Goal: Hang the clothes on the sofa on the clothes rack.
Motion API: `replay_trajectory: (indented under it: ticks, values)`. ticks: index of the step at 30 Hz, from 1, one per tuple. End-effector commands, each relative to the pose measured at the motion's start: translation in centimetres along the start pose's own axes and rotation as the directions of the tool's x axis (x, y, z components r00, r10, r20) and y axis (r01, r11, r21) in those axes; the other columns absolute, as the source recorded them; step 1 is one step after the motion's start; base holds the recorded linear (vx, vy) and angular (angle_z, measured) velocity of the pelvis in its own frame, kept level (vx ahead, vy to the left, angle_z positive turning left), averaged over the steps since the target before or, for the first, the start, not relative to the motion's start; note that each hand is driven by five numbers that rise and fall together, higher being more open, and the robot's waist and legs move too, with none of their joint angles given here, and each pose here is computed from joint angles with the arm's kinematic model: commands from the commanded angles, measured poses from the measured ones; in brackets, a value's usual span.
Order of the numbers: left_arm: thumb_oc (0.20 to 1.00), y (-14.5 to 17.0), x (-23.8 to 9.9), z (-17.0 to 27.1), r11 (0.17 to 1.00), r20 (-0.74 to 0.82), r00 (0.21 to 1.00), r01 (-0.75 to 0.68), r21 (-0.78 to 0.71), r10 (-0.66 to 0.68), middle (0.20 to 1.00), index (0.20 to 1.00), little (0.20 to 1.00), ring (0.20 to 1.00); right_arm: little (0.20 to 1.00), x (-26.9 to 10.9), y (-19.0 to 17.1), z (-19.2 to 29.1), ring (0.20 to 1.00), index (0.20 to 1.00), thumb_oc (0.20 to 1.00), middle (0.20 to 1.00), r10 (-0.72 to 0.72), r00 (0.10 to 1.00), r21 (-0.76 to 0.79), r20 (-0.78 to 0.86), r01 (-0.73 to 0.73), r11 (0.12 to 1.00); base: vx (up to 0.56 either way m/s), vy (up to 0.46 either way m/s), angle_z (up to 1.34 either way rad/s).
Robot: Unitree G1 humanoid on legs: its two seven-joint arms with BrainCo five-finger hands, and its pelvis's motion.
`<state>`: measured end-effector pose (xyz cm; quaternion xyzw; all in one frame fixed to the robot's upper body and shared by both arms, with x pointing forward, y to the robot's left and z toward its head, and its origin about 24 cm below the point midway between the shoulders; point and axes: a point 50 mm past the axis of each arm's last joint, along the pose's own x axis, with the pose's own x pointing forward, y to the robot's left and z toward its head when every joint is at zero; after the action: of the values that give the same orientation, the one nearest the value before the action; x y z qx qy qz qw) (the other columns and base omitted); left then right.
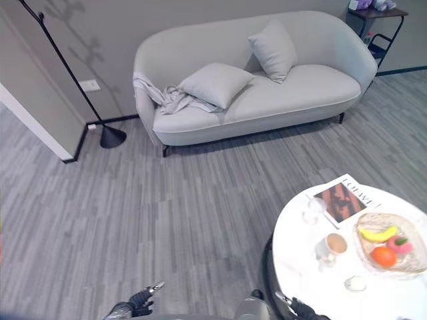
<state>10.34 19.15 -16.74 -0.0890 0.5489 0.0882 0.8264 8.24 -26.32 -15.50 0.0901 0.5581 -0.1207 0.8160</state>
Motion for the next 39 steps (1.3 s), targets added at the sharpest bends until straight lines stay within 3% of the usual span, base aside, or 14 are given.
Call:
replay_trajectory:
  ticks: [1,7,13,17,20,21,22,26,33,37,39]
  values:
    - [1.0,-0.5,0.2,2.0,0.999,0.095,0.995,0.018,-0.029,-0.015,1.0,1.0,1.0,1.0,1.0,-0.4,-0.9,-1.5,1.0,1.0,1.0,1.0,-0.029,0.999,-0.078,-0.046,0.026,0.997,0.08,-0.106,0.41]
    - [1.0,0.9,-0.1,1.2,0.987,0.085,0.996,-0.016,-0.158,0.03,1.0,1.0,1.0,1.0,1.0,-0.2,0.2,-1.8,1.0,1.0,1.0,1.0,-0.013,0.999,-0.169,-0.047,0.005,0.986,0.29,-0.021,0.8]
    - [1.0,1.8,-0.6,-2.3,0.817,-0.006,0.994,-0.09,-0.57,0.106,1.0,1.0,1.0,1.0,1.0,0.2,1.7,-2.1,1.0,1.0,1.0,1.0,0.014,0.997,-0.183,-0.073,-0.027,0.983,0.47,0.072,-0.07]
    - [1.0,2.7,-0.9,-3.4,0.765,-0.054,0.989,-0.138,-0.629,0.134,1.0,1.0,1.0,1.0,1.0,0.3,2.4,-2.2,1.0,1.0,1.0,1.0,0.035,0.996,-0.195,-0.088,-0.052,0.979,0.44,0.095,-0.27]
    - [1.0,3.5,-0.7,-1.4,0.884,-0.015,0.99,-0.132,-0.448,0.14,1.0,1.0,1.0,1.0,1.0,0.5,3.4,-2.1,1.0,1.0,1.0,1.0,0.053,0.995,-0.187,-0.079,-0.068,0.98,0.7,0.358,-0.13]
    - [1.0,3.5,-0.7,-1.3,0.884,-0.015,0.99,-0.133,-0.447,0.141,1.0,1.0,1.0,1.0,1.0,0.5,3.4,-2.1,1.0,1.0,1.0,1.0,0.054,0.995,-0.186,-0.079,-0.068,0.98,0.47,0.457,0.28]
    - [1.0,2.9,-0.4,0.1,0.965,0.031,0.995,-0.08,-0.25,0.09,1.0,1.0,1.0,1.0,1.0,0.7,3.8,-1.1,1.0,1.0,1.0,1.0,0.067,0.997,-0.196,-0.038,-0.073,0.978,0.33,0.37,0.41]
    - [1.0,2.0,-0.1,2.1,0.995,0.09,0.994,-0.049,-0.085,0.057,1.0,1.0,1.0,1.0,1.0,0.6,3.3,-0.5,1.0,1.0,1.0,1.0,0.052,0.999,-0.139,-0.007,-0.053,0.989,0.33,0.202,-0.15]
    - [1.0,0.4,0.1,3.4,0.999,0.131,0.991,0.004,-0.037,0.001,1.0,1.0,1.0,1.0,1.0,0.5,2.3,-0.5,1.0,1.0,1.0,1.0,0.001,1.0,-0.057,0.012,-0.001,0.998,0.24,-0.116,0.12]
    - [1.0,-0.9,0.2,1.7,0.998,0.084,0.996,0.045,-0.049,-0.041,1.0,1.0,1.0,1.0,1.0,0.4,2.3,-1.6,1.0,1.0,1.0,1.0,0.017,1.0,0.049,-0.019,-0.016,0.999,0.41,-0.192,0.0]
    - [1.0,-1.3,0.1,0.5,0.998,0.042,0.997,0.068,-0.001,-0.068,1.0,1.0,1.0,1.0,1.0,0.3,2.1,-1.9,1.0,1.0,1.0,1.0,0.02,0.999,0.019,-0.033,-0.02,1.0,0.46,-0.155,0.26]
